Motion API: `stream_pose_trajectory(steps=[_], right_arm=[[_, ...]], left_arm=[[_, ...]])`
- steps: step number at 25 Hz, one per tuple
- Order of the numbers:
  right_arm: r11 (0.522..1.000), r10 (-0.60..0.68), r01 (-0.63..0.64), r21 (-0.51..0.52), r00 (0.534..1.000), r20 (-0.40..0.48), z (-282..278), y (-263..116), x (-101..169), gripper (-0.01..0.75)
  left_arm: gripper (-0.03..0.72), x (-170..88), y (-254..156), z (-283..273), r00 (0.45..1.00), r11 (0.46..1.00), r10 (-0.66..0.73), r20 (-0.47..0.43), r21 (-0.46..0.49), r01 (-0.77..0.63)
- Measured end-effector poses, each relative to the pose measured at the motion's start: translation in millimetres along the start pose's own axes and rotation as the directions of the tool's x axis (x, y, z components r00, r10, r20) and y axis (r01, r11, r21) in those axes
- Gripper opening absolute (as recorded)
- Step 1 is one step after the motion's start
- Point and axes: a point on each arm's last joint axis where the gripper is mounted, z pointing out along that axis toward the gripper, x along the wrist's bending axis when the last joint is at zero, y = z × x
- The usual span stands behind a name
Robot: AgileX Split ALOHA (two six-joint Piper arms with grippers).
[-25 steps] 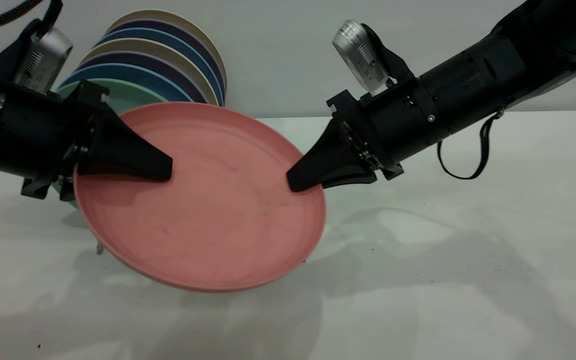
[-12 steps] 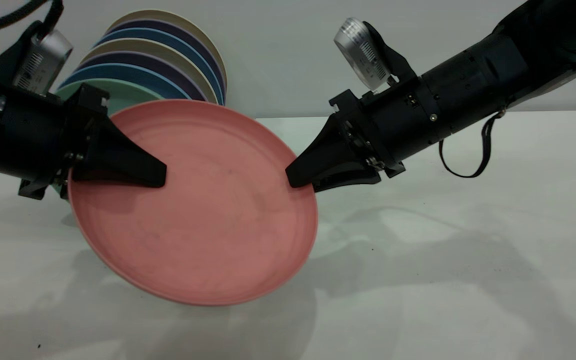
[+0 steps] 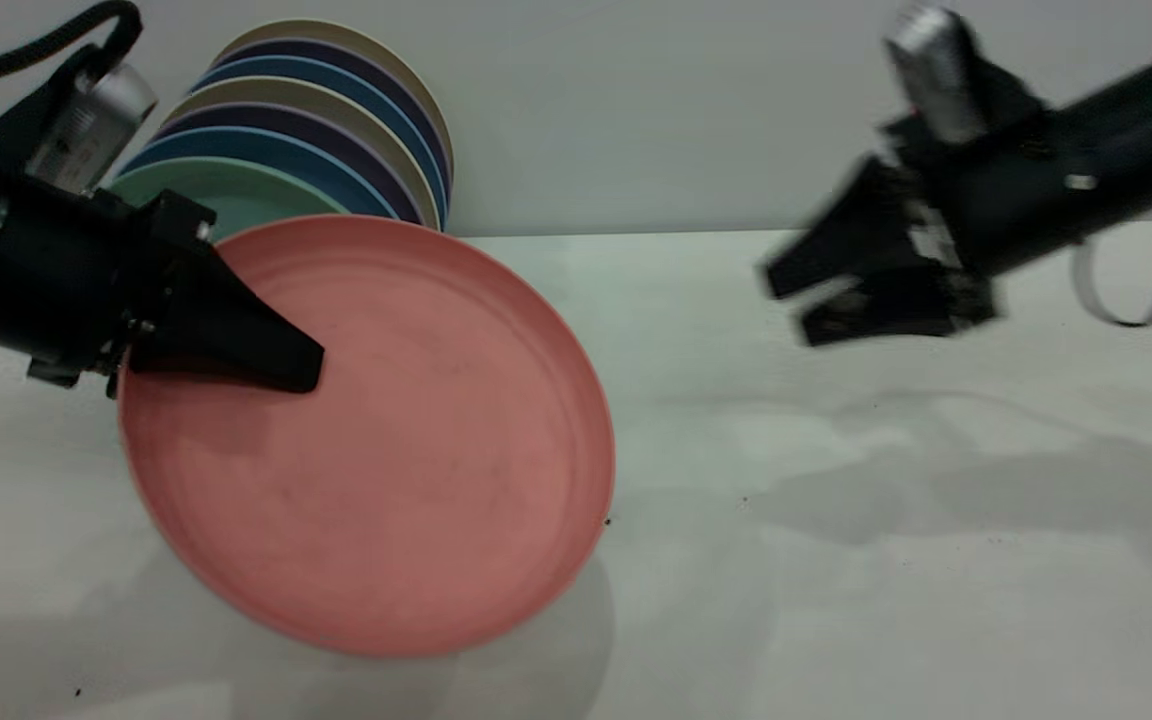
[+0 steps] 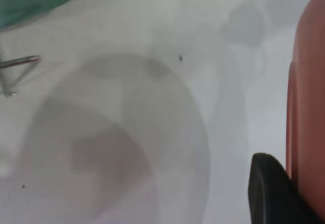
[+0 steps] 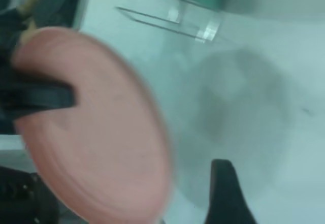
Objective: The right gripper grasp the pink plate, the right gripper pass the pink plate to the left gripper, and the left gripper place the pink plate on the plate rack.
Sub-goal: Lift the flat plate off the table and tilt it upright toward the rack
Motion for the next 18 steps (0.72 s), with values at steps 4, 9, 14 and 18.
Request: stream_pose_trajectory(steps=[4, 9, 14, 18], right_arm=[[0.987, 0.074, -0.093, 0.131, 0.988, 0.138, -26.3, -15.7, -23.1, 0.454], [0.953, 0.115, -0.204, 0.225, 0.929, 0.351, -45.4, -24.9, -25.0, 0.449], [0.947, 0.100, -0.246, 0.208, 0.838, 0.536, -73.8, -22.2, -8.5, 0.446], [0.949, 0.084, -0.258, 0.183, 0.763, 0.641, -94.4, -20.9, 4.8, 0.445]], left_arm=[[0.122, -1.7, 15.0, -7.4, 0.998, 0.992, 0.061, -0.030, 0.111, -0.057], [0.122, 4.2, 41.8, -23.4, 0.976, 0.979, 0.077, -0.203, 0.200, -0.035], [0.122, -2.6, 68.9, -48.4, 0.937, 0.983, 0.074, -0.342, 0.185, -0.010], [0.122, -9.1, 83.1, -63.2, 0.907, 0.982, 0.131, -0.401, 0.175, -0.065]])
